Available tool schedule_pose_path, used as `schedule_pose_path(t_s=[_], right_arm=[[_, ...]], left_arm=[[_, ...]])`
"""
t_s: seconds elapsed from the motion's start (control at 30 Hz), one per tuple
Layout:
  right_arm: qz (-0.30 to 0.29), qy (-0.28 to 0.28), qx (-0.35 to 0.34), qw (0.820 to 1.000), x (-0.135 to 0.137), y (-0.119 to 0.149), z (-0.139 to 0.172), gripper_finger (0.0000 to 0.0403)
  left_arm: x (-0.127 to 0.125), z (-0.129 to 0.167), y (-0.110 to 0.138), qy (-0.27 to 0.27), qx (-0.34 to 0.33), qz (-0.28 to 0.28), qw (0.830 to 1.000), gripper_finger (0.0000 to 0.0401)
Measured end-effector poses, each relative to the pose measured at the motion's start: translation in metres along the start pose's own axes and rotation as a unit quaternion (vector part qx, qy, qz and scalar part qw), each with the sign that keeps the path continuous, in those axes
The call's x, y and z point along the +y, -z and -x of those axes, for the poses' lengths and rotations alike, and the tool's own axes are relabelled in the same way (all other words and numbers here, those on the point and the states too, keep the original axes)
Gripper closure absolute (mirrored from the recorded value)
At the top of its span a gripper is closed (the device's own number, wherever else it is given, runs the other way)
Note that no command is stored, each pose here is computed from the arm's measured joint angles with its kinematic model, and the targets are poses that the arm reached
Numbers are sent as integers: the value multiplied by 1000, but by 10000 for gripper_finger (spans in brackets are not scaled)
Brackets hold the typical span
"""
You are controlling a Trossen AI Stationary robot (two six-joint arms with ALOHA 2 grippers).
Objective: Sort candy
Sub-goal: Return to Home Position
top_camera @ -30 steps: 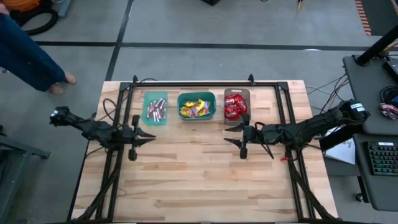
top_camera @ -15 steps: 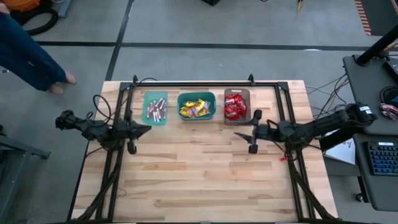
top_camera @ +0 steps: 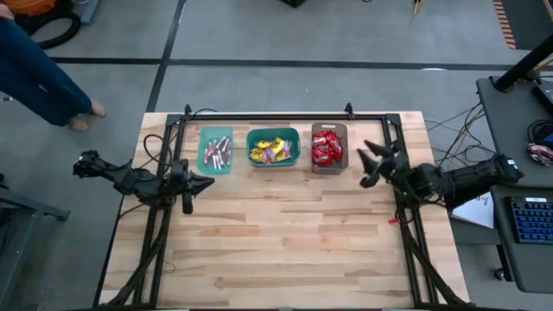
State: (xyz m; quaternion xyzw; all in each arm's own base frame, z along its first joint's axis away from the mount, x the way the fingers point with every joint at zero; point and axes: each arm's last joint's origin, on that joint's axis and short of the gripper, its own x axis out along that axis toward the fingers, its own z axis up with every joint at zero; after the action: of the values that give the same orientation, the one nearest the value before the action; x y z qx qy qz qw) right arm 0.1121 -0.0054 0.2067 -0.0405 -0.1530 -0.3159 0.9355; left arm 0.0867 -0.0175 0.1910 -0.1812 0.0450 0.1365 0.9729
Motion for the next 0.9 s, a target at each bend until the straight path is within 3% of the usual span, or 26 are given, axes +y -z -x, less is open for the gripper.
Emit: schedule_pose_path(t_s=[0.2, 0.9], right_arm=[[-66, 18, -13, 998, -4, -5, 2, 230], [-70, 17, -12, 997, -4, -5, 2, 229]], left_arm=[[-1, -2, 2, -5, 11, -9, 1000, 394], [-3, -8, 8, -17, 36, -30, 999, 394]])
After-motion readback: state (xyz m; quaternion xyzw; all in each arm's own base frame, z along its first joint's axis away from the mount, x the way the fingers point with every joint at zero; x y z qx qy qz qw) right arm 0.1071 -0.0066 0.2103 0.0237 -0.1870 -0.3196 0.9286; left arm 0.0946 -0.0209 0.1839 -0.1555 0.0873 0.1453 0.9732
